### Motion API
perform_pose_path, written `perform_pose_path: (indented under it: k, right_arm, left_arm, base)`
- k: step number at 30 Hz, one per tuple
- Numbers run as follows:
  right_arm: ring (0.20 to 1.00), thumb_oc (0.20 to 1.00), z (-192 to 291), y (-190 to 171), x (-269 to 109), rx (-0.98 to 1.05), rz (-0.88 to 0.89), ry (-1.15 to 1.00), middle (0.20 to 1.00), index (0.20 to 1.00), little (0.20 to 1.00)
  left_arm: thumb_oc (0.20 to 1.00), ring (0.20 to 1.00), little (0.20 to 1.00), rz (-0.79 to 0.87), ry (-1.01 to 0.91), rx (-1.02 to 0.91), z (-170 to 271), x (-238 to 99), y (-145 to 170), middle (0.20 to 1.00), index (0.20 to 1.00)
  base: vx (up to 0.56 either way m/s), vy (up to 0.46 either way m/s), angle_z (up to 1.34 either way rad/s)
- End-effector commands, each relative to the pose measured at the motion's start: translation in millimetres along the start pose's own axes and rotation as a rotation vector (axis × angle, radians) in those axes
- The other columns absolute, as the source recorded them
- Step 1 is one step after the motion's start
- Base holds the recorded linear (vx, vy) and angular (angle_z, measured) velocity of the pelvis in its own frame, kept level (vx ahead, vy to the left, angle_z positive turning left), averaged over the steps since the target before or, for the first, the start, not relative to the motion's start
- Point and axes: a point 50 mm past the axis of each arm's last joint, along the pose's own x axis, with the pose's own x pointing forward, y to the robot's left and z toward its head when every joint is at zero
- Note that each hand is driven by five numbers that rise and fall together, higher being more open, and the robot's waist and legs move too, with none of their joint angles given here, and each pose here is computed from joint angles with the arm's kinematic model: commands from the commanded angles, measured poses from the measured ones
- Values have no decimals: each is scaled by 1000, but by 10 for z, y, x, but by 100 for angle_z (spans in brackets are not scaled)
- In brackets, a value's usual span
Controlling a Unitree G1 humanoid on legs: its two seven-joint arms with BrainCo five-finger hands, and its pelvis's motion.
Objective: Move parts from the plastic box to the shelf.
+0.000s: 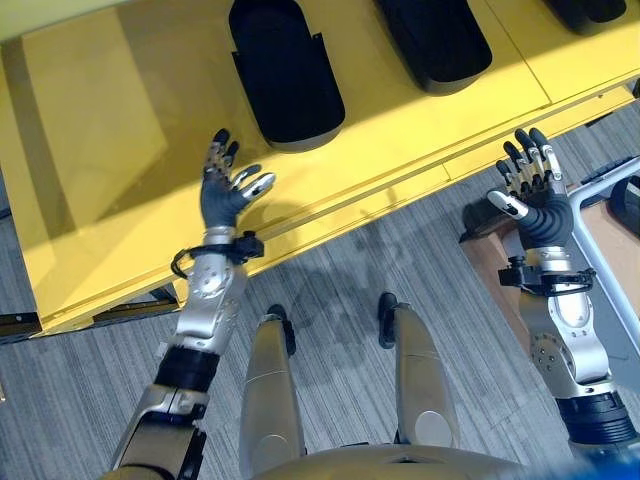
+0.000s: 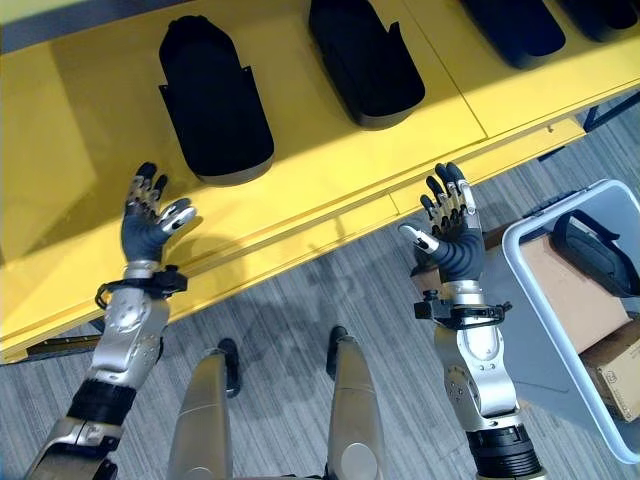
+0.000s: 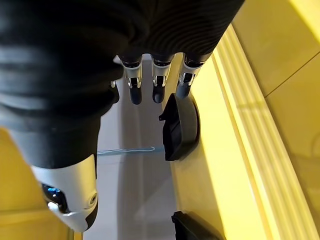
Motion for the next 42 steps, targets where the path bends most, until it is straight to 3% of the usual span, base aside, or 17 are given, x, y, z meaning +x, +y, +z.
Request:
perform_pose_path:
  k: [1,6,14,17,24,32,42]
  right_arm:
    - [1000,1000,292,4,35,-13,28,-145,1000,1000,1000]
    - [1000,1000,297,-15,39,-19,41,-141,1000,1000,1000]
    - [1000,1000,220,9,33,-21,89,-95,1000,1000,1000]
    - [1000,1000,151,38,1,-10,115,-55,1000,1000,1000]
    - [1000,1000,-183,6,-214,30,122,130,1000,1000,1000]
    - [1000,1000,-236,-207,-426,-5,46,206,1000,1000,1000]
    - [1000,1000,-543,57,-492,66,151,336,1000,1000,1000]
  left_arm:
    - [1000,1000,1000,43,145,11,-267,-173,174,1000,1000]
    - [1000,1000,1000,5,166,39,-251,-302,293,1000,1000]
    - [1000,1000,1000,-175,160,105,-151,-455,220,1000,1000]
    - [1000,1000,1000,-190,189,61,-179,-522,221,1000,1000]
    - [1000,1000,1000,-408,323,-45,-313,-830,-48,1000,1000]
    - [1000,1000,1000,-370,389,-103,-490,-970,-95,1000,1000]
    - [1000,1000,1000,-395,453,-122,-556,-1168,-117,1000,1000]
  base:
    - [0,0,0]
    - [0,0,1]
    - [5,-11,6]
    - [49,-42,4]
    - [165,-154,-14]
    - [100,-231,-17]
    - [100,13,-65]
